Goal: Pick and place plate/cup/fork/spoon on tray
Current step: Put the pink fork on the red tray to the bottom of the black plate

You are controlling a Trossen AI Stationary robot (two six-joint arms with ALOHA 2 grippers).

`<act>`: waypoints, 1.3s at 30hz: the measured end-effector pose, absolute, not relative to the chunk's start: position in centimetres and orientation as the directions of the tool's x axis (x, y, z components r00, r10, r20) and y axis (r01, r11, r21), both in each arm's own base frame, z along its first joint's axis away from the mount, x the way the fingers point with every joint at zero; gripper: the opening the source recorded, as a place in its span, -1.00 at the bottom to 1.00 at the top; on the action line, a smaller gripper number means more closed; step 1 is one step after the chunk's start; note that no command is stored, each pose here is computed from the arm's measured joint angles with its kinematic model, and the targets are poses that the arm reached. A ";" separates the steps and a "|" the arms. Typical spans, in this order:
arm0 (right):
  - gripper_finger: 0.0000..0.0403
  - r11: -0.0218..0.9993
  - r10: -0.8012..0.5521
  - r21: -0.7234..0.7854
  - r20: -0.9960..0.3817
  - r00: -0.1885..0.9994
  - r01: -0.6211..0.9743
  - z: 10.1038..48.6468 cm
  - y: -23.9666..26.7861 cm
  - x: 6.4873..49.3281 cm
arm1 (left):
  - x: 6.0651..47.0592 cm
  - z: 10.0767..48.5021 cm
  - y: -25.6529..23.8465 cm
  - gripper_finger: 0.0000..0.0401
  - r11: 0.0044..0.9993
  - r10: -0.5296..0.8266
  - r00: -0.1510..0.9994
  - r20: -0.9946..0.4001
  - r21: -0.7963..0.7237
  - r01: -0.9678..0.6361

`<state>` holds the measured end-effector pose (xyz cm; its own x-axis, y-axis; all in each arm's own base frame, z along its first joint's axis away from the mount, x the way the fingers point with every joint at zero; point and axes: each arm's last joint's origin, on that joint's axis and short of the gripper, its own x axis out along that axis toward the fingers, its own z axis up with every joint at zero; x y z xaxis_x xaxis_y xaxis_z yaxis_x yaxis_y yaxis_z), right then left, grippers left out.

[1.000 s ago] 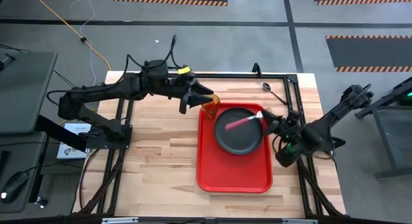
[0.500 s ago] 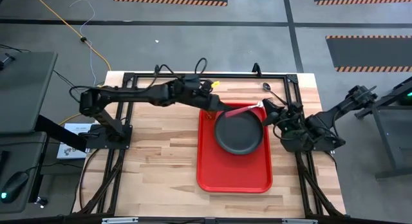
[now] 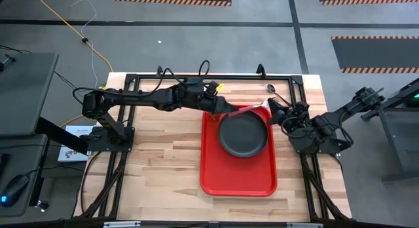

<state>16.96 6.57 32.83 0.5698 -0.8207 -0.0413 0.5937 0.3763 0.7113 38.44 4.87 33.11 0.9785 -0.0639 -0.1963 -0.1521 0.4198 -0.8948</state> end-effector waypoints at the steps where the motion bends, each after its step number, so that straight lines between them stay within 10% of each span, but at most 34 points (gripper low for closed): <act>1: -1.00 0.381 -0.817 0.709 -0.043 0.576 0.594 32.9 6.6 16.9 | 38.4 33.2 4.9 0.10 0.419 -0.056 0.980 -0.189 -0.896 -0.148; 27: -1.00 0.330 -0.860 0.744 -0.018 0.511 0.581 33.9 5.9 17.4 | 38.6 34.2 5.0 0.08 0.352 -0.048 0.995 -0.089 -0.934 -0.067; 39: -1.00 0.329 -0.864 0.739 -0.015 0.503 0.588 33.9 5.9 17.4 | 38.6 34.3 5.1 -0.85 0.386 -0.023 0.996 -0.083 -0.920 -0.068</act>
<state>17.37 5.86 33.92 0.5026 -0.8644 -0.0150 0.5883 0.3293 0.7385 38.58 5.10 34.26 0.9963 -0.0230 -0.0828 -0.0676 0.3858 -0.9201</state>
